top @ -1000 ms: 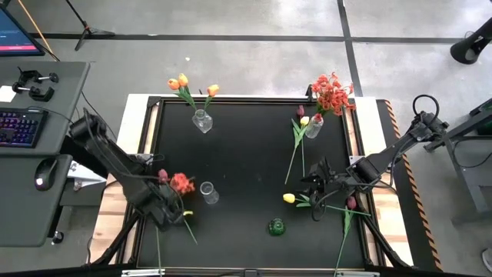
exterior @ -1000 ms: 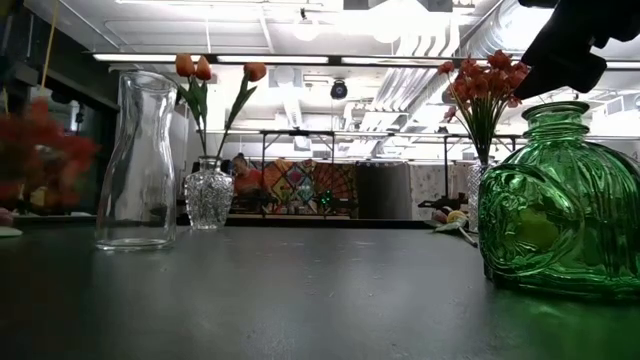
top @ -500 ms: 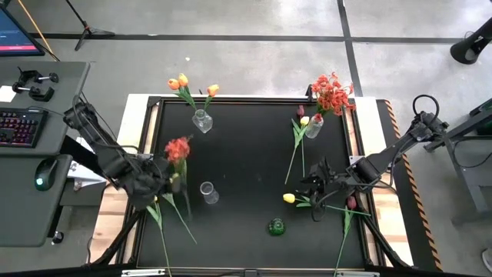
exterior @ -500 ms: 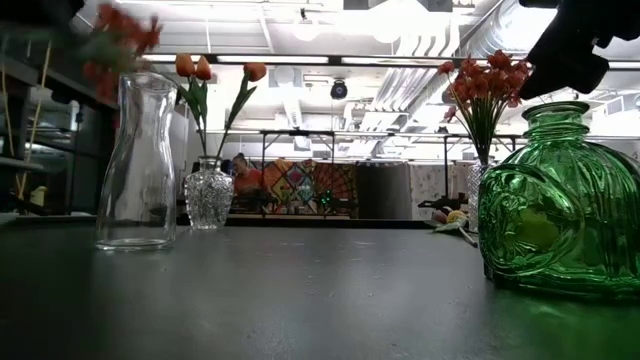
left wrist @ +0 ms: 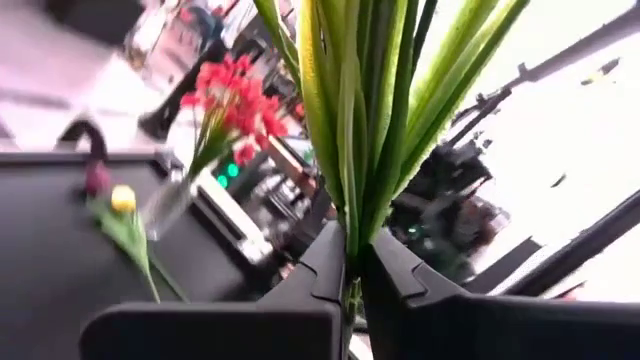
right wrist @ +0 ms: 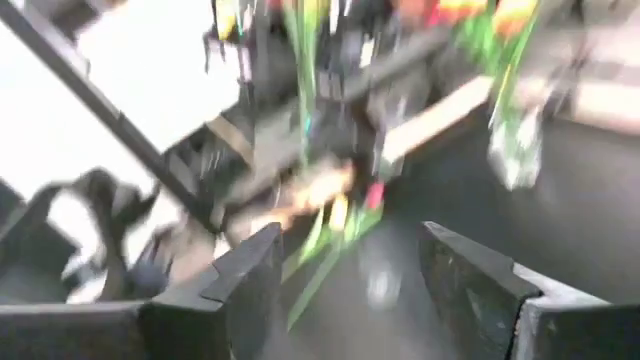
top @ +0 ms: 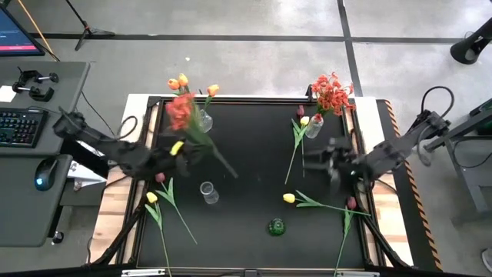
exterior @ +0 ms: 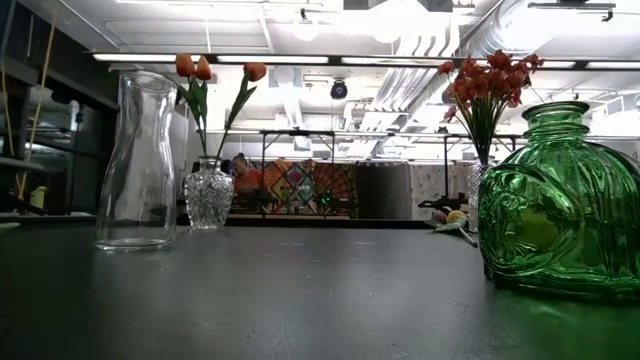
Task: Sort flowers into vase by color
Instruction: Put the red flowers into the top right transparent vase
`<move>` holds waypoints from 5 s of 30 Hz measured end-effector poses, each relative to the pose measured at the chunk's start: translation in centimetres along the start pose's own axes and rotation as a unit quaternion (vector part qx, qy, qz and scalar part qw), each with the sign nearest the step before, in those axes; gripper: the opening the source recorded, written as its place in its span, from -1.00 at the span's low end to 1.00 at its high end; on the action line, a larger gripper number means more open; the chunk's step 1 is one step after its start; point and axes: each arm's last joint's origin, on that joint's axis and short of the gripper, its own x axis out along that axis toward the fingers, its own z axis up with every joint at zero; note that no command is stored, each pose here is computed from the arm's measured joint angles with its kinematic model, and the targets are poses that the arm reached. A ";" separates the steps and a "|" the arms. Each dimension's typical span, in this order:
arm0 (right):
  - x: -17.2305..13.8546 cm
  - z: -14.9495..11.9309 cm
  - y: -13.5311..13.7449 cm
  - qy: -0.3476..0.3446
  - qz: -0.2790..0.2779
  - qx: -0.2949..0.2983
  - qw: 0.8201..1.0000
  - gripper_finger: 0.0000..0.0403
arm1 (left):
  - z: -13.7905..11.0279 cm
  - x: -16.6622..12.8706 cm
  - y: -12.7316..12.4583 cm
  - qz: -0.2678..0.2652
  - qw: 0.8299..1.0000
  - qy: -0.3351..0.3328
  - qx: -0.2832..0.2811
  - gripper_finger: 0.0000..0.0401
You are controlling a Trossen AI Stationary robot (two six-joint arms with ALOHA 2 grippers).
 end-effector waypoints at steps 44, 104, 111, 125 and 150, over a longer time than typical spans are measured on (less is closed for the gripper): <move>-2.9 8.0 1.1 -0.156 -0.192 -0.110 0.963 0.10 | -3.3 34.9 16.6 0.035 0.979 -0.104 0.171 -1.00; -1.6 8.8 0.4 -0.176 -0.198 -0.102 0.959 0.10 | -4.9 37.8 16.3 -0.026 0.968 0.000 0.249 -1.00; -1.6 8.8 0.4 -0.176 -0.198 -0.103 0.959 0.10 | -3.1 37.7 16.3 -0.020 0.968 0.000 0.251 -1.00; -1.6 8.7 0.4 -0.168 -0.184 -0.111 0.962 0.10 | -1.4 37.5 16.9 -0.032 0.964 0.032 0.261 -1.00; -0.3 -3.7 -4.7 0.241 -0.281 0.000 0.929 0.10 | 11.3 29.5 9.4 -0.094 0.935 0.133 0.315 -1.00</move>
